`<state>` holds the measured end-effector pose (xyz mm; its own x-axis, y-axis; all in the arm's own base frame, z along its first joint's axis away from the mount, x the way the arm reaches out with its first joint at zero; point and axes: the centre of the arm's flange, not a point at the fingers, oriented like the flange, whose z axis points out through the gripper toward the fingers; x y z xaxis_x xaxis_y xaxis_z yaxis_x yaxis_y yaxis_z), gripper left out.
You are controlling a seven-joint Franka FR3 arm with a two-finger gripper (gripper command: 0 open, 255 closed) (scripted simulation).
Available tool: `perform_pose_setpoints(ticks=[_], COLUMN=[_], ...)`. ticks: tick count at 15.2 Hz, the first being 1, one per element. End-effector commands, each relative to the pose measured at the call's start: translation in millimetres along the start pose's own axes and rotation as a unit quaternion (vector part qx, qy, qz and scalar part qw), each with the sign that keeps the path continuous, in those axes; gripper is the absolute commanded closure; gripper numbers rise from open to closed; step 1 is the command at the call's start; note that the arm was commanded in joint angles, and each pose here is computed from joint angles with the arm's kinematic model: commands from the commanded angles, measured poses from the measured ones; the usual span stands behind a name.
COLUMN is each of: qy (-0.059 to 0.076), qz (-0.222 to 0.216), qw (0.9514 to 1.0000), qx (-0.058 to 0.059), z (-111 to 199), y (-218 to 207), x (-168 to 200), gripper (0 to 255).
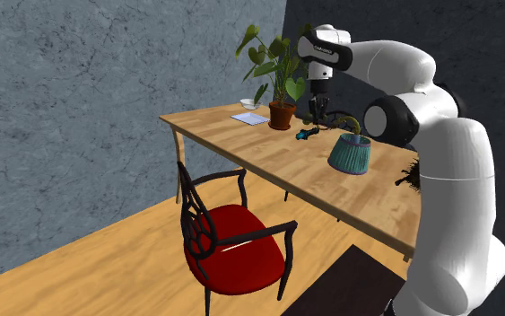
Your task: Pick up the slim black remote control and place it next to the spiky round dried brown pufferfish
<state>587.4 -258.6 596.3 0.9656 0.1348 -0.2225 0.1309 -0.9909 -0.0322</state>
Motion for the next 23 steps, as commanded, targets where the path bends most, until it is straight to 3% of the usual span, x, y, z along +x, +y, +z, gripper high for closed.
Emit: perform_pose_setpoints(ticks=[1,4,23], qy=[0.000,0.000,0.000], qz=[0.000,0.000,0.000], qw=[1.0000,1.0000,1.0000], qx=[0.000,0.000,0.000], z=[-11,-23,33], y=[-1,-2,-5], x=[-2,-5,-249], gripper=[255,255,255])
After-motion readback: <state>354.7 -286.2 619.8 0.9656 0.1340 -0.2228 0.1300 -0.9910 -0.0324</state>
